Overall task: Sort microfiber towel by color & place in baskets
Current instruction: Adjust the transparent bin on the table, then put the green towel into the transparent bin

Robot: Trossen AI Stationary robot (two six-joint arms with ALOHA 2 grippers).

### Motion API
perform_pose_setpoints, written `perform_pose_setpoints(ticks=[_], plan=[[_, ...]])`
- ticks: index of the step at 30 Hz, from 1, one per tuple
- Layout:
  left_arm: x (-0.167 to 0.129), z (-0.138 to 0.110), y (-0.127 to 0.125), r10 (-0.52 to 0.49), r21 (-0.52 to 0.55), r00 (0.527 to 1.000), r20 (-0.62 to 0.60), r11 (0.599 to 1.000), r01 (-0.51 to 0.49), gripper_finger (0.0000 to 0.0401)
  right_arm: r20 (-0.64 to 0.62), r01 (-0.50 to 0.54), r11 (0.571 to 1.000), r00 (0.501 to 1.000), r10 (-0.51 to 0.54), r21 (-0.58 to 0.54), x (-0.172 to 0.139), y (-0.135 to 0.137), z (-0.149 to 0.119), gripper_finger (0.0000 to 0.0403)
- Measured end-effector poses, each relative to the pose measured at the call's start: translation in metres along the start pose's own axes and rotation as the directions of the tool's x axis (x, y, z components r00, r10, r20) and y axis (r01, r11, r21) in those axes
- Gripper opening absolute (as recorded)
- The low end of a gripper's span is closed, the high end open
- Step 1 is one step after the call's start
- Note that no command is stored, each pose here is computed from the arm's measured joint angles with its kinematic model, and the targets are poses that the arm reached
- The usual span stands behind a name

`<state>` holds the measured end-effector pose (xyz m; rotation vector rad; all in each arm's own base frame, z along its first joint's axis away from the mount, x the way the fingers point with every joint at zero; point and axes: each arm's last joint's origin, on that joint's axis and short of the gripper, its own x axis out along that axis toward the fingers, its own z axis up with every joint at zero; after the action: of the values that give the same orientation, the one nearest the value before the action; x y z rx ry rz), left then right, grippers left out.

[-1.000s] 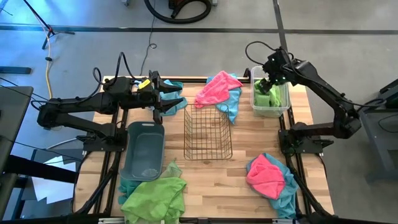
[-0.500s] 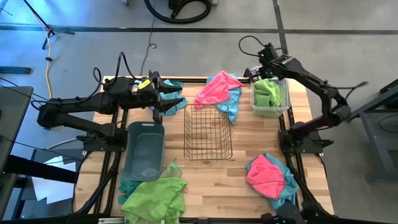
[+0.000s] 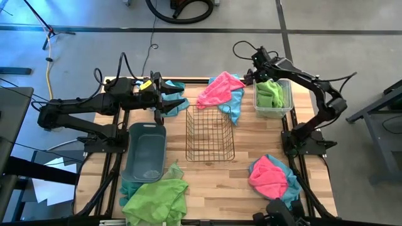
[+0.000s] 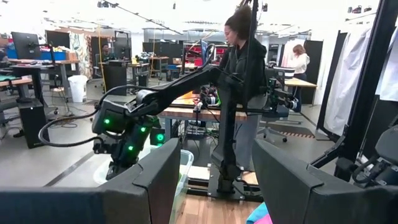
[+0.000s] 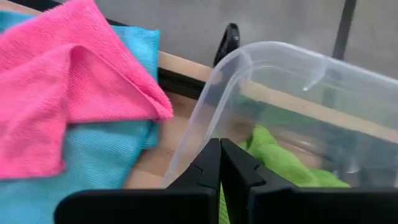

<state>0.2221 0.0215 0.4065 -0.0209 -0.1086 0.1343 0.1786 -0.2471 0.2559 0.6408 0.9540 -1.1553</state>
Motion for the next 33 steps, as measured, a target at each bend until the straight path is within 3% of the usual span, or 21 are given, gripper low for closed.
perform_pose_setpoints(ticks=[8, 14, 20, 23, 25, 28, 33], plan=[[0.000, 0.000, 0.000, 0.000, 0.001, 1.000, -0.001, 1.000, 0.000, 0.0188, 0.080, -0.136, 0.986, 0.988, 0.128, 0.096, -0.004, 0.005, 0.009, 0.0000], [0.000, 0.000, 0.000, -0.001, 0.001, 1.000, -0.001, 1.000, 0.001, 0.0188, 0.104, -0.131, 0.989, 0.987, 0.124, 0.073, -0.013, 0.002, 0.009, 0.0000], [-0.014, 0.008, 0.000, -0.015, -0.001, 1.000, 0.025, 1.000, 0.015, 0.0188, 0.260, -0.034, 0.999, 0.965, 0.034, -0.002, -0.066, -0.017, 0.025, 0.0000], [-0.022, 0.014, 0.000, -0.011, -0.010, 0.999, 0.047, 1.000, 0.011, 0.0188, 0.336, -0.082, 0.996, 0.937, 0.093, -0.046, -0.096, -0.021, 0.030, 0.0000], [-0.026, 0.016, 0.000, -0.011, -0.037, 0.998, 0.059, 0.999, 0.013, 0.0188, 0.382, -0.166, 0.981, 0.904, 0.192, -0.099, -0.116, -0.019, 0.031, 0.0000], [-0.028, 0.018, 0.001, -0.011, -0.091, 0.998, 0.065, 0.996, 0.017, 0.0188, 0.412, -0.352, 0.909, 0.811, 0.416, -0.225, -0.138, -0.009, 0.027, 0.0000], [-0.028, 0.018, 0.000, -0.038, -0.159, 0.997, 0.062, 0.986, 0.047, 0.0188, 0.336, -0.593, 0.646, 0.555, 0.761, -0.481, -0.162, 0.020, 0.007, 0.0000]])
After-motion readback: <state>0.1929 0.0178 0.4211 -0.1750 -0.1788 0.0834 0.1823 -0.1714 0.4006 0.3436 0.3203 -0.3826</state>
